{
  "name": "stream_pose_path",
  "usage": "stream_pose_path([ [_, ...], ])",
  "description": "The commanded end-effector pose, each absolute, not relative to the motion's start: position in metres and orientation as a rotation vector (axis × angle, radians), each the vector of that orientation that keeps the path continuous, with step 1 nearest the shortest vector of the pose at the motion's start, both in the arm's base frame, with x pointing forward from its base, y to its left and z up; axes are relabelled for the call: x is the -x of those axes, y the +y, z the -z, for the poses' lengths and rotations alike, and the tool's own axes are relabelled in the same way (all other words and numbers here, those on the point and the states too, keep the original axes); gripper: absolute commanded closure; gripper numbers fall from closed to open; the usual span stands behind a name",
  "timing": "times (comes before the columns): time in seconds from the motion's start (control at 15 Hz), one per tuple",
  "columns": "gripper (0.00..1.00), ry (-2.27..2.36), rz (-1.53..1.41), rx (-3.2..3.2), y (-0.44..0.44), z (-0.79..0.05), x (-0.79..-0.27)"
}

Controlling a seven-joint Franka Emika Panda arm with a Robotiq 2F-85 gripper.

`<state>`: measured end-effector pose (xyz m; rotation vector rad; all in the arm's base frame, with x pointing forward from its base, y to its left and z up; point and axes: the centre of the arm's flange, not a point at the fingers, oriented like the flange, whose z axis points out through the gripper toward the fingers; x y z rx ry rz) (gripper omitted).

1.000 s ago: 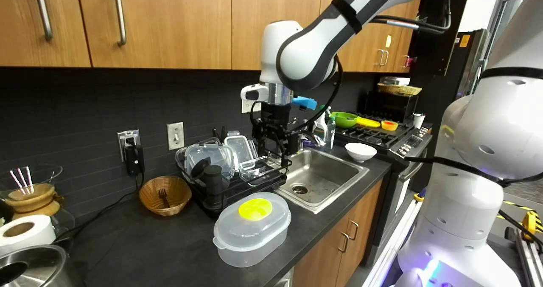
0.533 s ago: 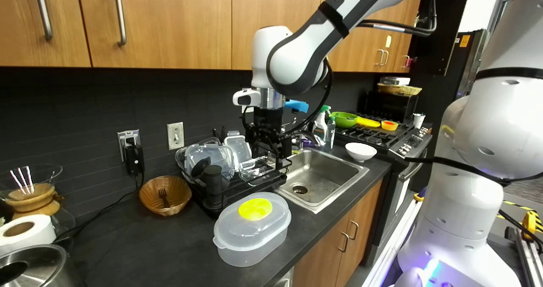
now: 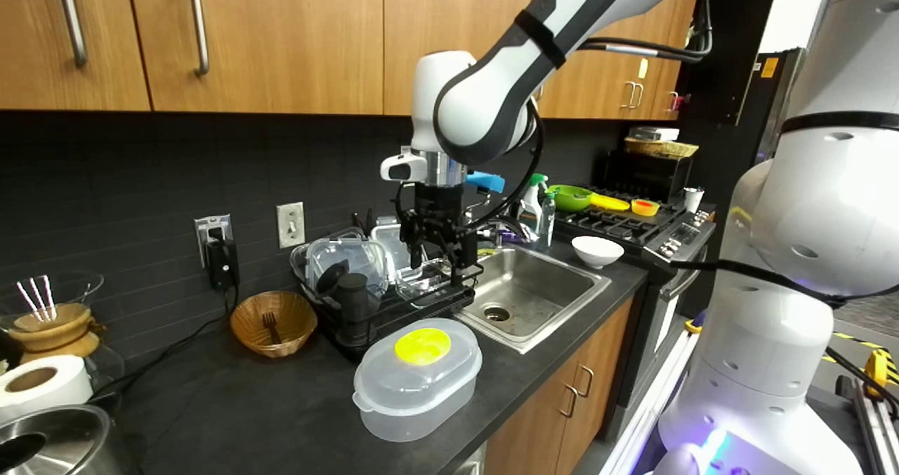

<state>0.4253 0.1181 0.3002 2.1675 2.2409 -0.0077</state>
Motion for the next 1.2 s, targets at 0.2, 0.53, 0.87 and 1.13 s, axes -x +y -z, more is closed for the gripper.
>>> stream_pose_path([
  [0.2, 0.0, 2.275, -0.029, -2.188, 0.116, -0.284, -0.443],
  [0.53, 0.0, 2.28, -0.042, -2.205, 0.115, -0.275, -0.448],
  [0.87, 0.0, 2.265, -0.044, -2.226, 0.111, -0.267, -0.453],
  [1.13, 0.0, 2.258, -0.043, -2.241, 0.109, -0.26, -0.454],
])
